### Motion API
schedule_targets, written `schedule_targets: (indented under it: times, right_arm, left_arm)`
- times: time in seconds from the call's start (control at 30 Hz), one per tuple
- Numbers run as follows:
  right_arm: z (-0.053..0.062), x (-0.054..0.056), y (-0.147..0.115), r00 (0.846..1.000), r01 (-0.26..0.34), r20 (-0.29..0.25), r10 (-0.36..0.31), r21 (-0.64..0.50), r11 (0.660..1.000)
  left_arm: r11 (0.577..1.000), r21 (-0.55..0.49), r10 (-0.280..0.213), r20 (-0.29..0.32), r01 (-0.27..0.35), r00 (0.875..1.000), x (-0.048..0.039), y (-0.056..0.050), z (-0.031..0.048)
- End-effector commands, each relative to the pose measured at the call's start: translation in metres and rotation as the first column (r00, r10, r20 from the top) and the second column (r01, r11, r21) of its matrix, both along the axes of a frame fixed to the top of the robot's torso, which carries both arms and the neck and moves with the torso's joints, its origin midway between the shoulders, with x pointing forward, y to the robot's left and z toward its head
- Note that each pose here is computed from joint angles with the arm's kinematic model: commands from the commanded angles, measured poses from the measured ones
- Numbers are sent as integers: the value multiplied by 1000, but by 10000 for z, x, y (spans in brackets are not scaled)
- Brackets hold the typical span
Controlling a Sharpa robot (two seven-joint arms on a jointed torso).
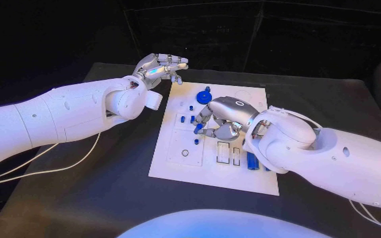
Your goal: Assemble the parts on the task board
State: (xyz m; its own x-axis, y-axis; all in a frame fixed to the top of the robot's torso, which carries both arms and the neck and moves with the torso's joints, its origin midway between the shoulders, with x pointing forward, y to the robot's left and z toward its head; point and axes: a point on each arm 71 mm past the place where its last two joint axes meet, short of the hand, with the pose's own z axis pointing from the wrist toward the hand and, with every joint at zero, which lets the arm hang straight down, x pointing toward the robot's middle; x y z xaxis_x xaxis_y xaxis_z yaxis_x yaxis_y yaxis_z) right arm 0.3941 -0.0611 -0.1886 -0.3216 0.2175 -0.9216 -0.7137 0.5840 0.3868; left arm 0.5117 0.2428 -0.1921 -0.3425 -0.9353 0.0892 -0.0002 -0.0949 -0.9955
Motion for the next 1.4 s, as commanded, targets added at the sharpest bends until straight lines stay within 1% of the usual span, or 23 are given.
schedule_targets:
  times: [0.03, 0.3, 0.47, 0.83, 1.4]
  right_arm:
    - [-84, -60, 88, 997, -79, -25, 79, -25, 997]
    - [-265, -117, 195, 992, -123, -48, 121, -53, 991]
    - [-332, -122, 222, 991, -129, -52, 126, -56, 990]
    - [-380, -95, 242, 992, -118, -45, 115, -61, 991]
    - [-448, -111, 328, 990, -140, -47, 136, -88, 986]
  left_arm:
    - [1000, -10, -13, 5, 14, 1000, 3, -27, 14]
    - [1000, -11, -16, 4, 16, 1000, 6, -44, 13]
    - [1000, -11, -18, 4, 18, 1000, 10, -53, 11]
    - [1000, -12, -21, 3, 21, 1000, 12, -65, 8]
    - [1000, -12, -23, 2, 23, 1000, 11, -69, 6]
